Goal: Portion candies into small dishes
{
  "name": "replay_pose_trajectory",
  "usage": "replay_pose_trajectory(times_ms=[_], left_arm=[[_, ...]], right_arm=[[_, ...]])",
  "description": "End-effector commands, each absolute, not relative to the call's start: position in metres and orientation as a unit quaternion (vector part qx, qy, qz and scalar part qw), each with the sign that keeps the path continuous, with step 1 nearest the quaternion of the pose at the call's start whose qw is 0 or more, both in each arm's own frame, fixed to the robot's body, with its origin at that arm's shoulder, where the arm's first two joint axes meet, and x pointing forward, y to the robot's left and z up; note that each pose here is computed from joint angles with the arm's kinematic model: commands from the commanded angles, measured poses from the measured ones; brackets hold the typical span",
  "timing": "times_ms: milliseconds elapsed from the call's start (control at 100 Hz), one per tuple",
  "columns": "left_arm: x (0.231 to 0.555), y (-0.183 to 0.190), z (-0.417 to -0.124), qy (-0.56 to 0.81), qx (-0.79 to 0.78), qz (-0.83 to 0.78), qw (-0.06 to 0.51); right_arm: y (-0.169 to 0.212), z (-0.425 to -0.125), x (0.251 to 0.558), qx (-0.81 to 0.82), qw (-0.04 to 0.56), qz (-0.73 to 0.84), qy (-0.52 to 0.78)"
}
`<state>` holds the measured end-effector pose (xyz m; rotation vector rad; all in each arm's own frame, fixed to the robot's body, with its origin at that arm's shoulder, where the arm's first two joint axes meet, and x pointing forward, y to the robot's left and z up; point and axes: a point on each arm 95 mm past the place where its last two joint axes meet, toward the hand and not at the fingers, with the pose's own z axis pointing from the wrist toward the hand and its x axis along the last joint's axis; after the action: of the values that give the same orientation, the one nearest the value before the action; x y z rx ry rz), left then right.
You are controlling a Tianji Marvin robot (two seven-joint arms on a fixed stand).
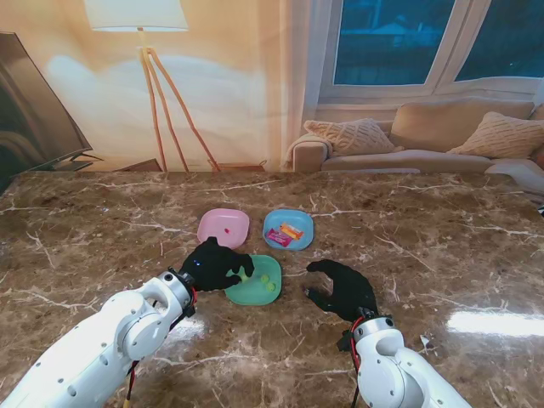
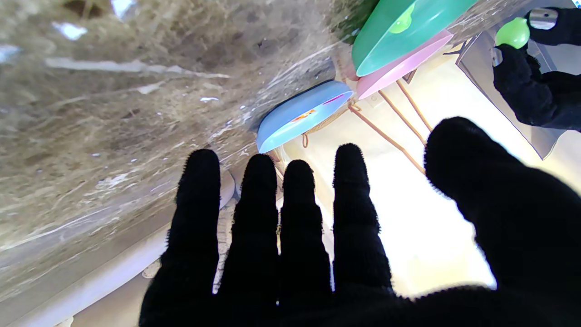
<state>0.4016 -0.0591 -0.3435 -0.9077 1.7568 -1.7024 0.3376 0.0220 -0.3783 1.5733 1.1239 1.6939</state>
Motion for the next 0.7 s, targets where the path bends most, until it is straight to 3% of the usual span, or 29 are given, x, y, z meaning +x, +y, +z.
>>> replay_pose_trajectory(times_ms=[0, 690], left_arm=[[0.4026, -0.0568, -0.3485, 0.653, -0.337, -0.625, 0.263], [0.4041, -0.0535, -0.3469, 0.660, -0.329, -0.622, 0.264]], right_arm=[[0.0237, -0.3828, 0.3338, 0.594, 0.275, 0.626, 0.423], [0.0223, -0.3821, 0.3326, 0.595, 0.278, 0.626, 0.421]])
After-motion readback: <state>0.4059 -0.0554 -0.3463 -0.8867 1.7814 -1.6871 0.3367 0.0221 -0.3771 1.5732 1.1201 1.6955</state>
